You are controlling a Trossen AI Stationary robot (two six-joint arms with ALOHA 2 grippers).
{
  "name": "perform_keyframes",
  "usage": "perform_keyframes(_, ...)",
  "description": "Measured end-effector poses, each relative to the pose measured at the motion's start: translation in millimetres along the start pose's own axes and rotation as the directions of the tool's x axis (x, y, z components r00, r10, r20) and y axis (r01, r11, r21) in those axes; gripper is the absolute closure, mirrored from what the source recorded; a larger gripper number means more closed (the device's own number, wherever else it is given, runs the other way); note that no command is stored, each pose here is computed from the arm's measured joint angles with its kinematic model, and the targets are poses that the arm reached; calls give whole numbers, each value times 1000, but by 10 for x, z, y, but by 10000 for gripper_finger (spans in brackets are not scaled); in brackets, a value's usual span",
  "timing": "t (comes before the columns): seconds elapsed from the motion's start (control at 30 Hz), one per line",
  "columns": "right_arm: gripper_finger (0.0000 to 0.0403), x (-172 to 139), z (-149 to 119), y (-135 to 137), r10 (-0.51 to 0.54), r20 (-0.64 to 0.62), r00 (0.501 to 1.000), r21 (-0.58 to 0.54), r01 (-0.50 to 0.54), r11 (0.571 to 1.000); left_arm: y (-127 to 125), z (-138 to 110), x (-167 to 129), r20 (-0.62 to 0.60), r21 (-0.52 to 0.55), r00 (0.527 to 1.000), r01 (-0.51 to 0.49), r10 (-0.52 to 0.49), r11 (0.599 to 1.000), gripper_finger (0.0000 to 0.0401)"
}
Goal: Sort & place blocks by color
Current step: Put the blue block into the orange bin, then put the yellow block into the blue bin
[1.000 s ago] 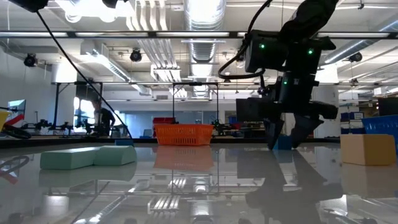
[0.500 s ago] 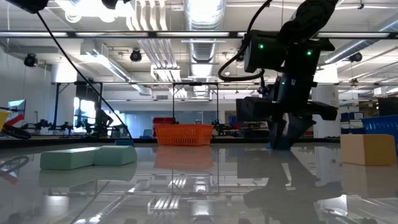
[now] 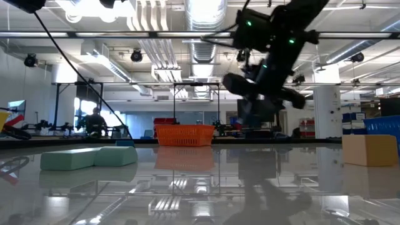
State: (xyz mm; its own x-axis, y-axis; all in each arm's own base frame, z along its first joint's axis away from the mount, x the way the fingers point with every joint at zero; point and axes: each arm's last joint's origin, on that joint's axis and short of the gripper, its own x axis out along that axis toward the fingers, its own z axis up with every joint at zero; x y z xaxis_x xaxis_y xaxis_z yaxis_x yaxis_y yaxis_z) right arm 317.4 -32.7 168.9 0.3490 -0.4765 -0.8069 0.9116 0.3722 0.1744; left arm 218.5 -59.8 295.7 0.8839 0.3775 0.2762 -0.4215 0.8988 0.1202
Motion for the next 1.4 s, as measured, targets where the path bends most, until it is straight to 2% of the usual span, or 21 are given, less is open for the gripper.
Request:
perform_keyframes(0.13,274,-10,311,185,112,97,989,-71,-105,992,-3,-1,-10,0,-2,1000,4,-4,1000,140)
perform_keyframes(0.23,274,10,542,287,143,149,978,-123,-125,984,-9,1,-16,0,-7,1000,7,-7,1000,140)
perform_keyframes(0.4,274,150,828,458,155,194,969,-259,-102,960,-33,10,-38,1,-11,1000,22,-22,1000,140)
perform_keyframes(0.53,274,377,974,581,132,203,970,-378,-47,925,-44,30,-60,7,-19,999,32,-32,999,140)
perform_keyframes(0.73,270,593,1112,757,117,206,972,-425,-19,905,-59,43,-78,11,-24,999,42,-42,999,140)
perform_keyframes(0.9,267,717,1122,816,83,176,981,-451,5,892,-61,50,-85,13,-27,999,45,-45,999,140)
perform_keyframes(1.1,262,737,1128,830,90,158,983,-468,-6,884,-81,58,-103,15,-30,998,57,-57,998,140)
perform_keyframes(1.4,227,688,1152,831,101,160,982,-482,-11,876,-91,64,-112,16,-32,998,63,-63,997,140)
